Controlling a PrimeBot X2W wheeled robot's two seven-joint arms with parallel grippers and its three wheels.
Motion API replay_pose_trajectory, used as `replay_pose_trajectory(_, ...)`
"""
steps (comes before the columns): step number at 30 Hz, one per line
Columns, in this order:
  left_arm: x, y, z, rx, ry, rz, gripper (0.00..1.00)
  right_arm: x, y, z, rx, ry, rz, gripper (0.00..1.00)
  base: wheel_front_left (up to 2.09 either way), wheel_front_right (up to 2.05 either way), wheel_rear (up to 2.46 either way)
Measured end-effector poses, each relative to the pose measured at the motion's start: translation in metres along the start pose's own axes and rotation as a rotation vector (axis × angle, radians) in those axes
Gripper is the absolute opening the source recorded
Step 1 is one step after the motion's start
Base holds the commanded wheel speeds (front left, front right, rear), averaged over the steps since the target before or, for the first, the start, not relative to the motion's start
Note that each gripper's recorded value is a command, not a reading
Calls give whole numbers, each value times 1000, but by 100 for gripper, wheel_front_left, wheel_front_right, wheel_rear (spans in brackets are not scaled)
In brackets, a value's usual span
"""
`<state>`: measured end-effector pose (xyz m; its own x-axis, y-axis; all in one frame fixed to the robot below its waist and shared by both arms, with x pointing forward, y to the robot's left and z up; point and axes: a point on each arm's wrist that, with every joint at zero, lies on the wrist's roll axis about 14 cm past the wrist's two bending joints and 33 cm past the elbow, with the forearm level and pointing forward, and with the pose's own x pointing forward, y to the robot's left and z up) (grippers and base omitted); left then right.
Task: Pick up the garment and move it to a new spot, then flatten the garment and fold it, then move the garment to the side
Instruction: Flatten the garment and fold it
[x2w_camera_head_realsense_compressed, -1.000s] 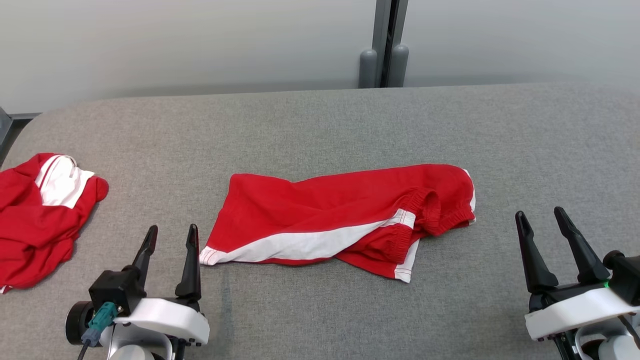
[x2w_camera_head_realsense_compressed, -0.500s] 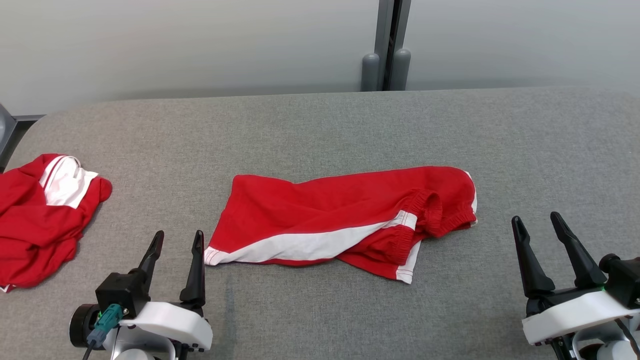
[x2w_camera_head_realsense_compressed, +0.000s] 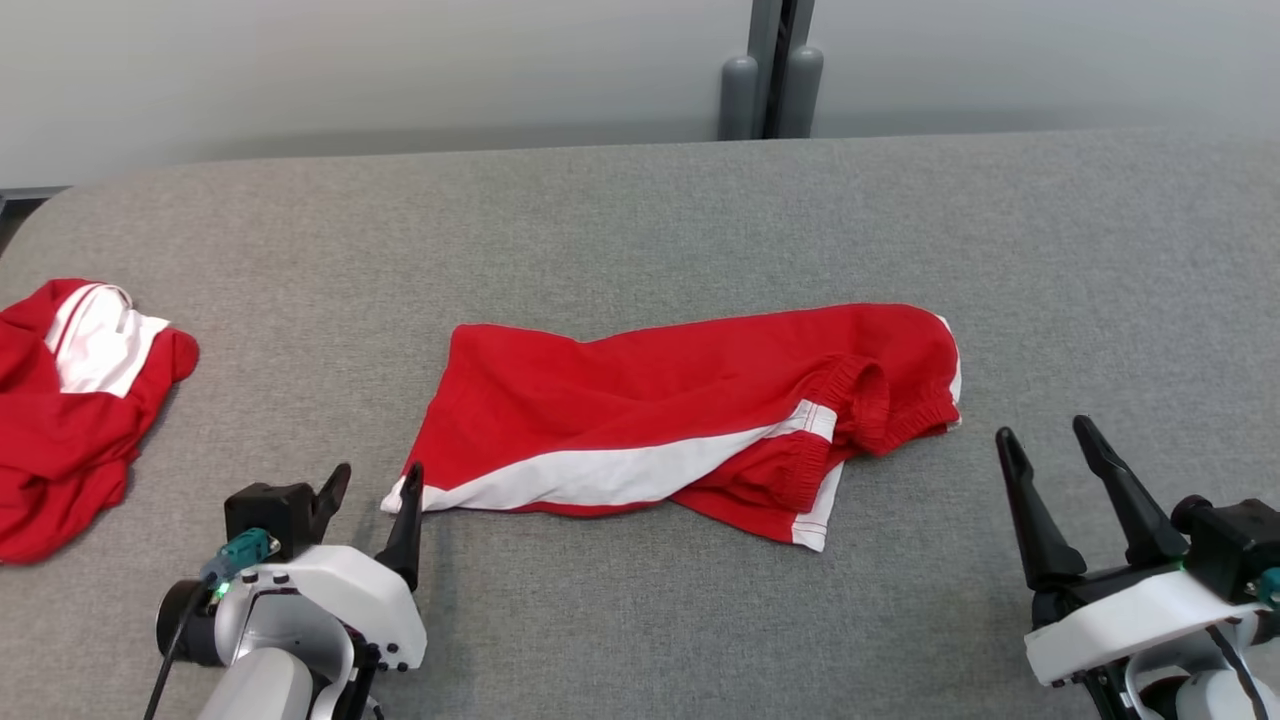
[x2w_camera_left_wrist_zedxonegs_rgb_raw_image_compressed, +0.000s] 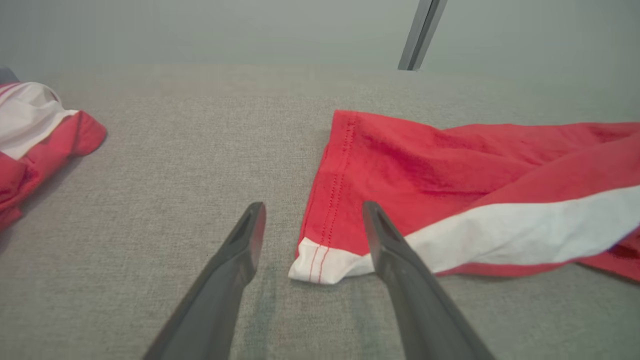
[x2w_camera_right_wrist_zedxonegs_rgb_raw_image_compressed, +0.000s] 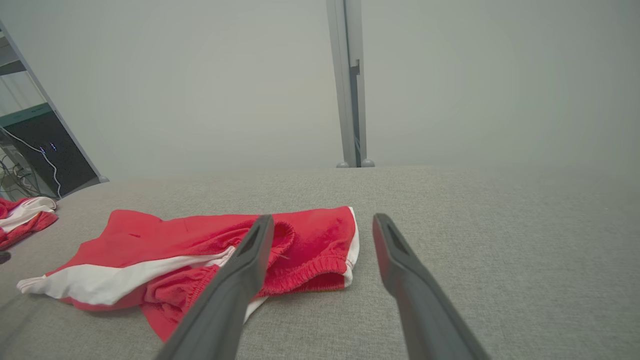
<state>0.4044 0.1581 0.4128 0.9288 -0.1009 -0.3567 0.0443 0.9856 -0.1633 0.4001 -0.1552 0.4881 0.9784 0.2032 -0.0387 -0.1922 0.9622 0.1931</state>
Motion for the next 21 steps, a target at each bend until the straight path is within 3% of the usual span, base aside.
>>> replay_pose_trajectory(5, 5, 5, -30, -31, 122, 9, 100, 1, -3, -7, 6, 23, -3, 100, 0, 0, 0)
replay_pose_trajectory(13, 14, 5, -44, -43, 190, -3, 100, 4, -2, -18, 14, 57, 5, 100, 0, 0, 0)
replay_pose_trajectory(14, 15, 3, -46, -42, 196, -9, 80, 5, -2, -18, 13, 59, 6, 100, 0, 0, 0)
replay_pose_trajectory(15, 15, 3, -48, -40, 204, -12, 33, 5, -3, -19, 11, 61, 6, 100, 0, 0, 0)
replay_pose_trajectory(16, 14, 2, -50, -39, 208, -14, 0, 5, -3, -19, 8, 64, 9, 100, 0, 0, 0)
replay_pose_trajectory(21, 17, 1, -48, -36, 203, -17, 0, 7, 9, -28, 11, 103, 48, 100, 0, 0, 0)
